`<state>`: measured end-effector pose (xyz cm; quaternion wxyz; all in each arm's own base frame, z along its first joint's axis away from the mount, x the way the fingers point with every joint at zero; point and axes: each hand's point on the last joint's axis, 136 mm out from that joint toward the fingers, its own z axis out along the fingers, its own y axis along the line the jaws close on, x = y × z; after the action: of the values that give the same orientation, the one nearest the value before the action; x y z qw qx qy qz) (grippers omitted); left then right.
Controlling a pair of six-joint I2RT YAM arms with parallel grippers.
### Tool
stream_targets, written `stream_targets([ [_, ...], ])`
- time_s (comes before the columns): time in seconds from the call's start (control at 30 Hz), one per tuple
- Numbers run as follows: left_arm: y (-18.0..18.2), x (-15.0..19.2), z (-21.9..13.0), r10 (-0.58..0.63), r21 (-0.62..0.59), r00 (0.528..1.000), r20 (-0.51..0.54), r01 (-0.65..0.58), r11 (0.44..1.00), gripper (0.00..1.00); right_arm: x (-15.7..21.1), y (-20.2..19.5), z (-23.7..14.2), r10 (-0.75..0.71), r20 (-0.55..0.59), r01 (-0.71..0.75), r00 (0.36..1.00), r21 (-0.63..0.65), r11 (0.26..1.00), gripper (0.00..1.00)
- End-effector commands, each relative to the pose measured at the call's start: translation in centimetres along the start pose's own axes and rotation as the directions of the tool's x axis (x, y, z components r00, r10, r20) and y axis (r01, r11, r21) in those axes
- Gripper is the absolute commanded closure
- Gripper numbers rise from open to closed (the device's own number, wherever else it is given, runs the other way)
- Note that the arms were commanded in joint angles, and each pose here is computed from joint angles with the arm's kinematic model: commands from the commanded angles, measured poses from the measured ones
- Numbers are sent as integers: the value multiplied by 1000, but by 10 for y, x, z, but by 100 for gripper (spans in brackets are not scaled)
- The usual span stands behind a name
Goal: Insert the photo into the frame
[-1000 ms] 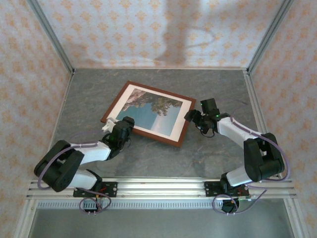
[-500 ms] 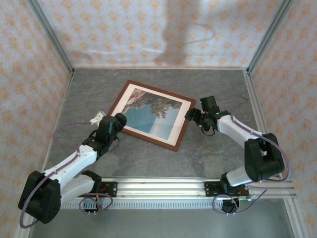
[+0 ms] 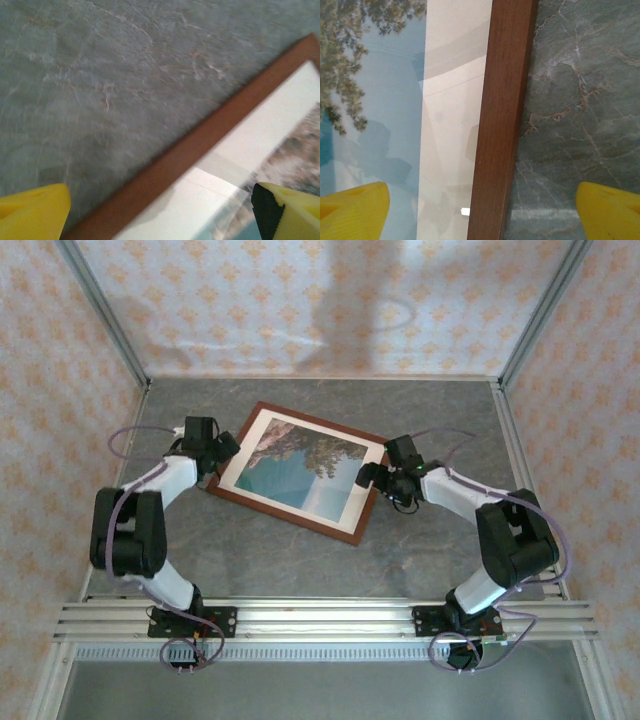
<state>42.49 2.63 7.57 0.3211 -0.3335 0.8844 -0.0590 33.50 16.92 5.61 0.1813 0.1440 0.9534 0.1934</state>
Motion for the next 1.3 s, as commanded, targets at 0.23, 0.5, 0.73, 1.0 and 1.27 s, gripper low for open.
stream_targets([
  [0.23,-2,30,33,124,38,973,-197,-119,992,8,-10,25,27,15,-30,-18,999,-75,997,9],
  [0.5,4,64,31,124,101,957,-262,-100,990,17,-24,35,31,-15,-18,13,1000,-74,997,12],
  [0.73,-7,99,-3,95,249,950,-299,-18,968,25,-58,33,26,-83,40,82,996,33,996,12],
  [1.0,-39,204,-51,170,382,915,-367,-19,924,26,-108,19,46,-57,43,53,997,99,994,13],
  [1.27,-68,295,-115,452,534,833,-319,-236,812,23,-180,-3,39,-112,96,85,989,256,963,12],
])
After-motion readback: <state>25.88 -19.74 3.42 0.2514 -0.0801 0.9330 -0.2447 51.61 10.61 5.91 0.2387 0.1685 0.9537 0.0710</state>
